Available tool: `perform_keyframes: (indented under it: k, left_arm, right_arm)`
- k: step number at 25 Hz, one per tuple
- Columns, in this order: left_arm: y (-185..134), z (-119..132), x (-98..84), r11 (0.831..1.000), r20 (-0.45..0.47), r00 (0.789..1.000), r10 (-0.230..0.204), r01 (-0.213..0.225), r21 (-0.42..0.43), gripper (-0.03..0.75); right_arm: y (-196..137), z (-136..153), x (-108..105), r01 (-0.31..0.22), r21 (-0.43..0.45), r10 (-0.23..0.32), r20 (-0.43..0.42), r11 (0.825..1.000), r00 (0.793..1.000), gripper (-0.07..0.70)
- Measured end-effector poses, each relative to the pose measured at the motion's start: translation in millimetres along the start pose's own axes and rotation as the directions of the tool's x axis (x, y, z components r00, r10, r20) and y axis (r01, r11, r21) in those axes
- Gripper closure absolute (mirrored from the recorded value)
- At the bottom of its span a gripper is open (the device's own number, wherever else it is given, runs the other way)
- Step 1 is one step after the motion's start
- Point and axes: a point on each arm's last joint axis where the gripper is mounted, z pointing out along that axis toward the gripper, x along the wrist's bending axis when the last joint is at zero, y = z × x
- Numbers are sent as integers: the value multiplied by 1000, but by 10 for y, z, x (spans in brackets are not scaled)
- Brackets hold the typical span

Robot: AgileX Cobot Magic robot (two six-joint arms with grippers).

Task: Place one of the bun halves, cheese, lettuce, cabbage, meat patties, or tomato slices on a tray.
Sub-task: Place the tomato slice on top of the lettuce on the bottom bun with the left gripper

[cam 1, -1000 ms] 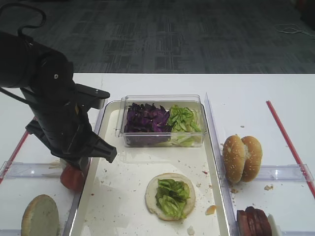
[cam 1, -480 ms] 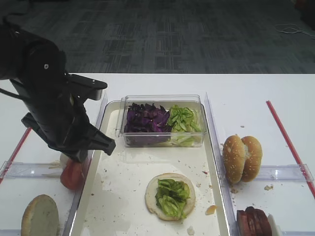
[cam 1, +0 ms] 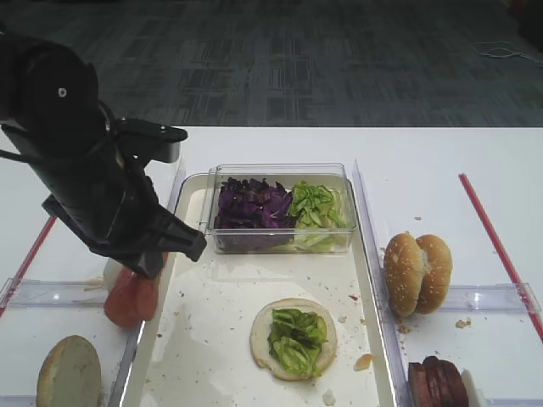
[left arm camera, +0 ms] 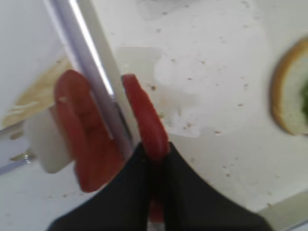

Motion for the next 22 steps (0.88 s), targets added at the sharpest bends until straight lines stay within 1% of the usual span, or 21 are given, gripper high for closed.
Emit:
perform_keyframes:
  k: [1,2,3,4,5,6,7,8,9,10,12,14,15,17,20,22]
  left_arm:
    - [-6,0,-46,1000,51,999,11,-11,6,662]
    - [-11,-3,-90,999,99,995,31,-32,8,662]
    - [-19,-10,-147,999,162,986,42,-45,11,662]
    - [-22,-21,-207,999,228,973,40,-44,11,662]
    - [-27,-37,-269,998,295,954,50,-56,10,662]
    - [-31,-53,-319,997,351,934,70,-76,3,662]
    - [-32,-75,-376,996,412,908,78,-83,-6,662]
    - [-28,-100,-428,997,469,880,77,-79,-15,662]
    - [-27,-122,-469,996,512,854,89,-89,-26,662]
    - [-24,-148,-511,996,557,825,93,-87,-37,662]
    - [-10,-192,-573,995,622,777,96,-77,-58,662]
    - [-2,-218,-605,995,656,748,104,-74,-74,662]
    - [2,-226,-615,995,666,739,102,-68,-77,662]
    - [5,-231,-620,994,671,734,105,-68,-82,662]
    - [8,-234,-623,995,675,731,103,-64,-83,662]
    - [16,-233,-623,995,673,732,101,-56,-88,662]
  right_arm:
    - [0,0,0,0,0,0,0,1000,1000,-31]
    - [0,0,0,0,0,0,0,1000,1000,-32]
    - [0,0,0,0,0,0,0,1000,1000,-31]
    - [0,0,0,0,0,0,0,1000,1000,-32]
    - [0,0,0,0,0,0,0,1000,1000,-31]
    - [0,0,0,0,0,0,0,1000,1000,-31]
    - [0,0,0,0,0,0,0,1000,1000,-31]
    - [0,0,0,0,0,0,0,1000,1000,-31]
    - [0,0,0,0,0,0,0,1000,1000,-31]
    - [0,0,0,0,0,0,0,1000,1000,-31]
    - [0,0,0,0,0,0,0,1000,1000,-31]
    - [0,0,0,0,0,0,0,1000,1000,-32]
    - [0,0,0,0,0,0,0,1000,1000,-31]
    - [0,0,0,0,0,0,0,1000,1000,-31]
    - [0,0,0,0,0,0,0,1000,1000,-31]
    - [0,0,0,0,0,0,0,1000,1000,-32]
